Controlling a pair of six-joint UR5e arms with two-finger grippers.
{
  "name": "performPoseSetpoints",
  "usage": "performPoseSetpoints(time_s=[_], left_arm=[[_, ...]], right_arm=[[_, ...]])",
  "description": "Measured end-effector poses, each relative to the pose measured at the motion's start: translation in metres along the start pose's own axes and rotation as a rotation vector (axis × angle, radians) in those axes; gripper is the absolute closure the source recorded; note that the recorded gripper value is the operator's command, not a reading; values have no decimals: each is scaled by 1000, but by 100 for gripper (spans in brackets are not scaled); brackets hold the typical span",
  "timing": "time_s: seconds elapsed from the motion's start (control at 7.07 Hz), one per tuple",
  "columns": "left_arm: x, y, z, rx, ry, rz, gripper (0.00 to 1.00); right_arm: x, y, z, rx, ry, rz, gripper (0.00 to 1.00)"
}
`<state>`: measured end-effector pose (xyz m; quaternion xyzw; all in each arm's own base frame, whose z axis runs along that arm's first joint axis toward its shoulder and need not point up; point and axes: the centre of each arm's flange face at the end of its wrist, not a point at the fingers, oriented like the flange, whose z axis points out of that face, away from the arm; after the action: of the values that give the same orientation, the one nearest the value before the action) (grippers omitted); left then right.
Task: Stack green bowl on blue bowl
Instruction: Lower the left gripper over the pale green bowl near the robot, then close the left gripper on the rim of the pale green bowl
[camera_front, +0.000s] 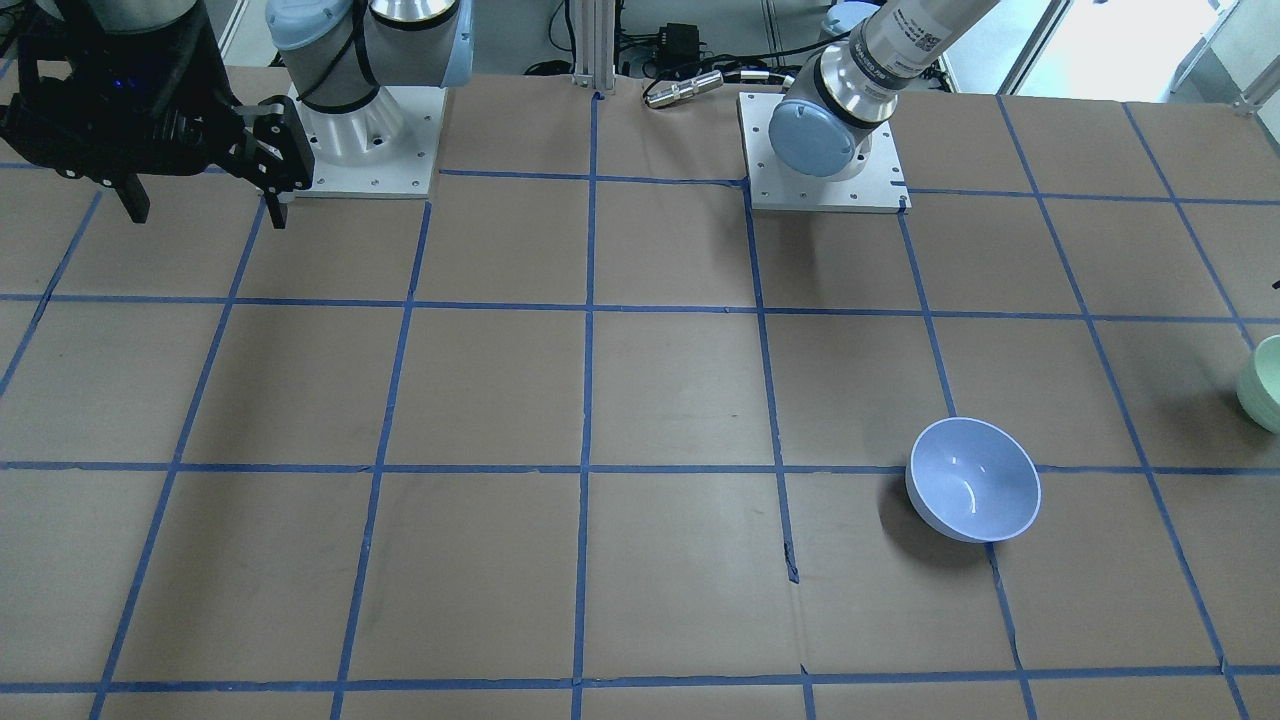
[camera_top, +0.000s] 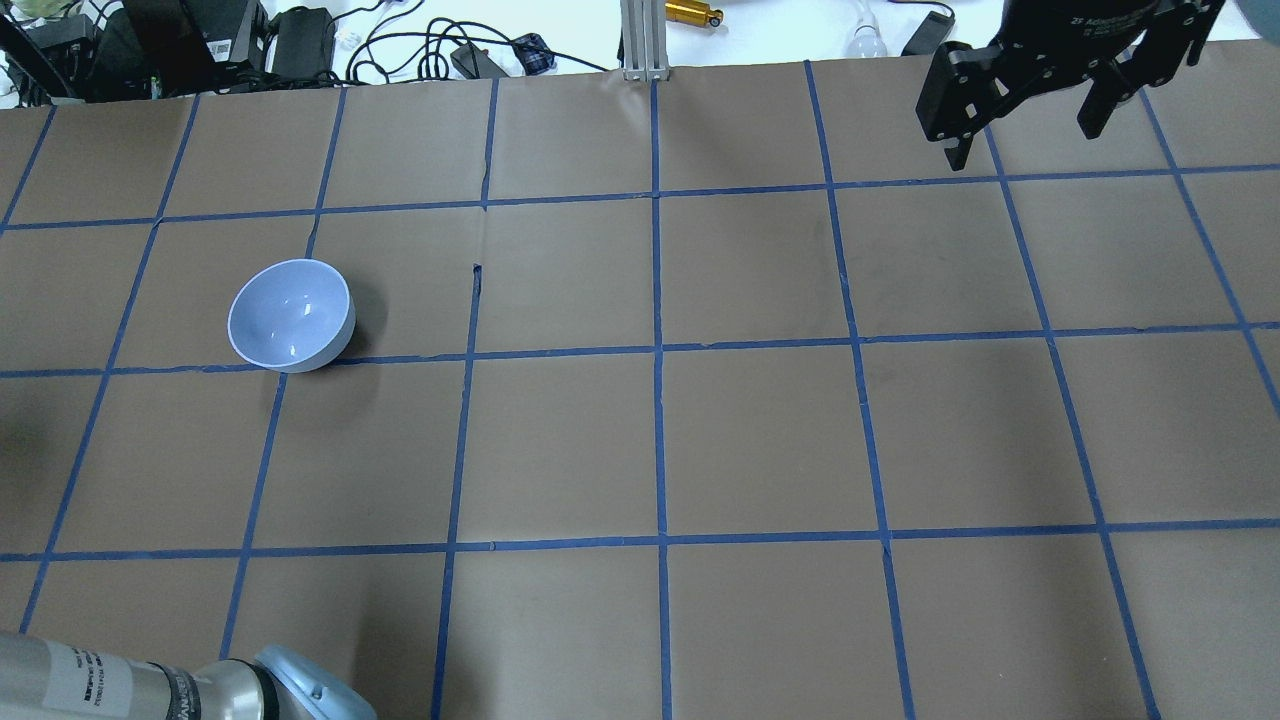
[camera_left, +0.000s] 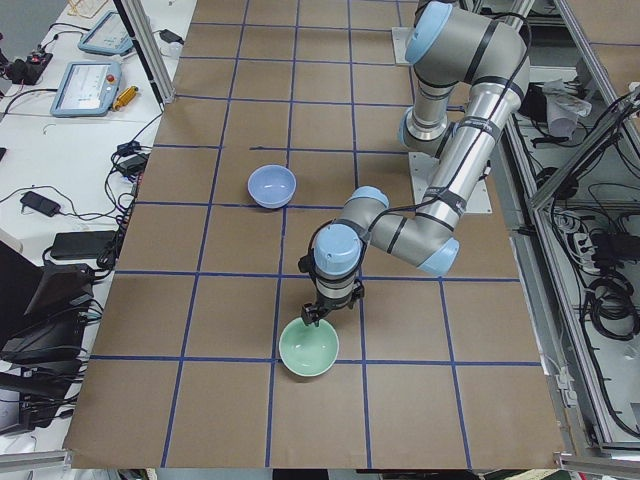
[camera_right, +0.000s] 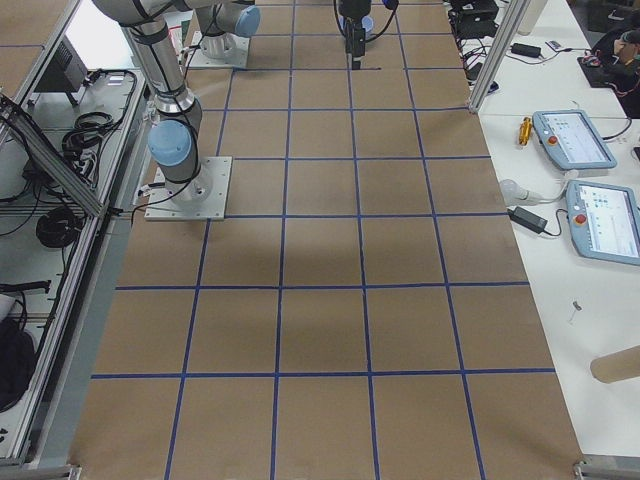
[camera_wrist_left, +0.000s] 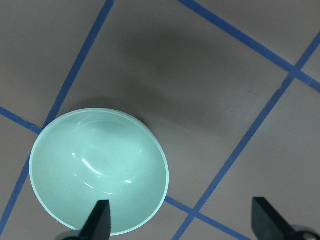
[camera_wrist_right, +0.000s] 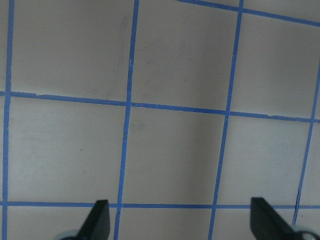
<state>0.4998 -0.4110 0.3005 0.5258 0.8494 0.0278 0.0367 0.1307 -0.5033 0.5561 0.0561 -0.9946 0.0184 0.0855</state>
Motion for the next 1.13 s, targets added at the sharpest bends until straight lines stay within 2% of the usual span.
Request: performPoseSetpoints(time_s=[0.42, 1.13], left_arm=[[-4, 16, 46, 37, 10, 59, 0], [-11, 21, 87, 39, 14, 121, 0]], right_arm=[[0, 0, 0, 0, 0, 1, 0], [0, 0, 0, 0, 0, 1, 0]])
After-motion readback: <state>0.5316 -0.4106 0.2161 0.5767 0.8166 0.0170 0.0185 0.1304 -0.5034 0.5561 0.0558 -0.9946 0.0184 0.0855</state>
